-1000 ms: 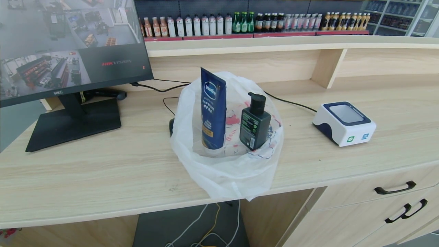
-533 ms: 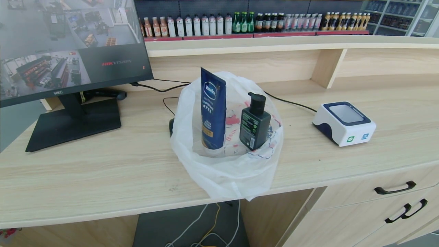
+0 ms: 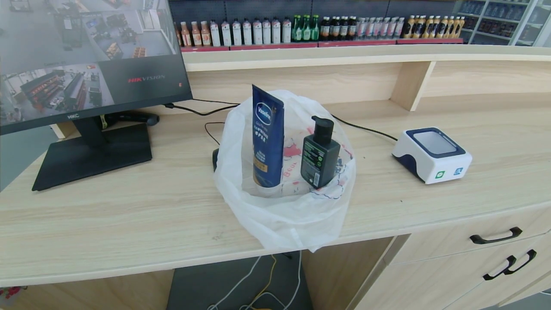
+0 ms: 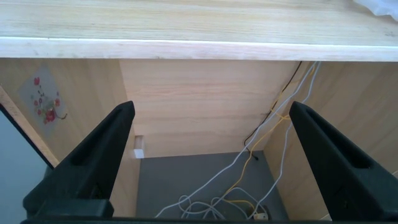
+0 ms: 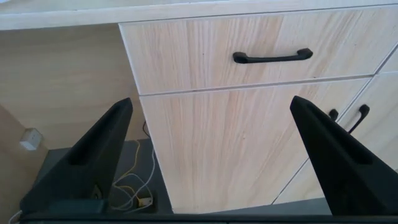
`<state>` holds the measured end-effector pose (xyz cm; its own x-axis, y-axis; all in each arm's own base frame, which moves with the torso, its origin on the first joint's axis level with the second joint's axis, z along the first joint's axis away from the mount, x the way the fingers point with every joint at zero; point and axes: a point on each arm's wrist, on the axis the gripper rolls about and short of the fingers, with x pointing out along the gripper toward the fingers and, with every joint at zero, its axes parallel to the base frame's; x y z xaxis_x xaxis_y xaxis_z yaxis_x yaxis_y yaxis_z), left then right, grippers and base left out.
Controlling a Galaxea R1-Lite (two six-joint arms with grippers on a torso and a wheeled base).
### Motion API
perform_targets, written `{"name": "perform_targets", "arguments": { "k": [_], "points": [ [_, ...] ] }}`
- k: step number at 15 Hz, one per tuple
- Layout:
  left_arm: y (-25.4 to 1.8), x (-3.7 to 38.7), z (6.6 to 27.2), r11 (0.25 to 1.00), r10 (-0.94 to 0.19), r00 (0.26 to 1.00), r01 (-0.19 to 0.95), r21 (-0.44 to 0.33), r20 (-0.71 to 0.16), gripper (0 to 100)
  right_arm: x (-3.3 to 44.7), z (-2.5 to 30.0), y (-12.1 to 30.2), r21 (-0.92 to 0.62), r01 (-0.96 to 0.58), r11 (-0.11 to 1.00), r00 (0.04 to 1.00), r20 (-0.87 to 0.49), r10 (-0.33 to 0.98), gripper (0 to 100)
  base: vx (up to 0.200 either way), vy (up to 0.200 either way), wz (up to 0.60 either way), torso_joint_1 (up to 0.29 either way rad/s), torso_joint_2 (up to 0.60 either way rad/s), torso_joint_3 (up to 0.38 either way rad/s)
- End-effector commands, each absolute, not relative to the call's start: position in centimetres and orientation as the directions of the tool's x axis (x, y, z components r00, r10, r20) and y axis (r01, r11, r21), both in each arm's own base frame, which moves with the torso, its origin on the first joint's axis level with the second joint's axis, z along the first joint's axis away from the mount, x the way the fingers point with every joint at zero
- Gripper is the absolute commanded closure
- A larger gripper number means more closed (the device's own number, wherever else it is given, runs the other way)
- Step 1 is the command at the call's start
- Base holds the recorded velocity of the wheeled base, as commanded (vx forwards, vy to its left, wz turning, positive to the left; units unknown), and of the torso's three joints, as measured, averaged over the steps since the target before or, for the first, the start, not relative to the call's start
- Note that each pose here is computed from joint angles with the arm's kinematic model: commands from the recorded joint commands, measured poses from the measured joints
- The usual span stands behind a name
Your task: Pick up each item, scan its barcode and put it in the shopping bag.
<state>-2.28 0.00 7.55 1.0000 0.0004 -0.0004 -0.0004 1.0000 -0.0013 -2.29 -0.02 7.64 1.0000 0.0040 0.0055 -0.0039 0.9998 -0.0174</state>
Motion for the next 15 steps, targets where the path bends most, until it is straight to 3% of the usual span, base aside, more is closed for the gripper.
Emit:
{"name": "perform_targets", "arguments": {
  "k": [1, 5, 15],
  "points": [
    [0.00, -2.28, 7.55, 1.000, 0.000, 1.000, 0.000, 0.000, 0.000, 0, -2.28, 7.64, -0.02, -0.018, -0.005, 1.000, 1.000, 0.005, 0.005, 0, 0.000, 0.000, 0.00, 0.000, 0.00, 0.000],
    [0.00, -2.28, 7.55, 1.000, 0.002, 1.000, -0.002, 0.002, 0.000, 0, -2.28, 7.64, -0.02, -0.018, -0.005, 1.000, 1.000, 0.005, 0.005, 0, 0.000, 0.000, 0.00, 0.000, 0.00, 0.000],
    [0.00, -2.28, 7.55, 1.000, 0.002, 1.000, -0.002, -0.003, 0.000, 0, -2.28, 7.64, -0.02, -0.018, -0.005, 1.000, 1.000, 0.005, 0.005, 0, 0.000, -0.200, 0.00, 0.006, 0.01, 0.004]
  ]
}}
